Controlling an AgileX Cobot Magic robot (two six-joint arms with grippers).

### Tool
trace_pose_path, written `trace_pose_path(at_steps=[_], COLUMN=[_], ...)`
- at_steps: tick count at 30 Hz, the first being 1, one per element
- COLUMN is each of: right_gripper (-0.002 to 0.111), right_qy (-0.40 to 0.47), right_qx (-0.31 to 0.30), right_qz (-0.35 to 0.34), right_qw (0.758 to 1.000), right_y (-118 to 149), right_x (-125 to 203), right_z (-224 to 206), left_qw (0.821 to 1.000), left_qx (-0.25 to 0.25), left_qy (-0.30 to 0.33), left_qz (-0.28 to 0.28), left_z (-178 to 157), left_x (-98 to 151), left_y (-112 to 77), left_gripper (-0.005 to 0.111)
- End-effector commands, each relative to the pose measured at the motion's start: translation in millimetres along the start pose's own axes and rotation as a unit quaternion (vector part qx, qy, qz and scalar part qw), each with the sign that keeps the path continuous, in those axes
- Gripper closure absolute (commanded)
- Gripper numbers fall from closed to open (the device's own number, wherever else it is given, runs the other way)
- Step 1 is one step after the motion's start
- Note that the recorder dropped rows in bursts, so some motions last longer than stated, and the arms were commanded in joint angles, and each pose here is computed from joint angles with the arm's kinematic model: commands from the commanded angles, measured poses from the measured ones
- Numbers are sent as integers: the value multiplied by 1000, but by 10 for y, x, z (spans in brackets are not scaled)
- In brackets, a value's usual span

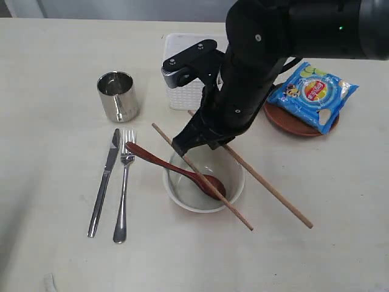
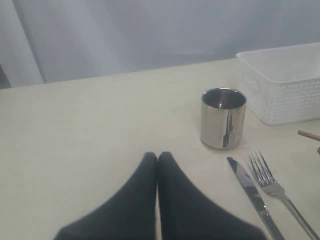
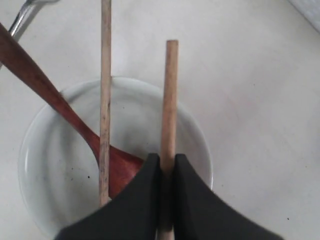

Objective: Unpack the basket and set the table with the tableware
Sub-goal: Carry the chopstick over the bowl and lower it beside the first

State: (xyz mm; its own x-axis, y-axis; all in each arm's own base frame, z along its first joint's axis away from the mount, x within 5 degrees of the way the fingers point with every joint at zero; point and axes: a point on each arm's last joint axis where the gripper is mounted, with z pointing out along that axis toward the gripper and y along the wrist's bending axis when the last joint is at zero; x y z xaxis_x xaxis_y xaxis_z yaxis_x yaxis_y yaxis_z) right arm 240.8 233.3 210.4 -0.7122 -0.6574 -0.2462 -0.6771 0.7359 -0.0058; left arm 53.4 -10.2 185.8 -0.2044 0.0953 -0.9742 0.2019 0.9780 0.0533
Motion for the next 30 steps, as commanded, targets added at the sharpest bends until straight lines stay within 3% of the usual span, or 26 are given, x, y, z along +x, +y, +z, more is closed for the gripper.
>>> trace_pose_path(at_steps=[1, 19, 30], right_gripper=[109, 109, 109], right_qy=[-33, 4, 4], right_qx=[-7, -19, -26], right_qz=[2, 15, 23], right_qw=[999, 1000, 999], right_y=[12, 40, 53], right_x=[-50, -69, -73], right_z=[-35, 361, 377], left_qw=[1000, 1000, 1000], left_qx=[0, -1, -1], left_qy=[-4, -4, -4], left_qz=[-3, 1, 1], left_z=[0, 0, 0], left_x=[-3, -3, -3], left_y=[-1, 2, 2], left_gripper=[107, 107, 107])
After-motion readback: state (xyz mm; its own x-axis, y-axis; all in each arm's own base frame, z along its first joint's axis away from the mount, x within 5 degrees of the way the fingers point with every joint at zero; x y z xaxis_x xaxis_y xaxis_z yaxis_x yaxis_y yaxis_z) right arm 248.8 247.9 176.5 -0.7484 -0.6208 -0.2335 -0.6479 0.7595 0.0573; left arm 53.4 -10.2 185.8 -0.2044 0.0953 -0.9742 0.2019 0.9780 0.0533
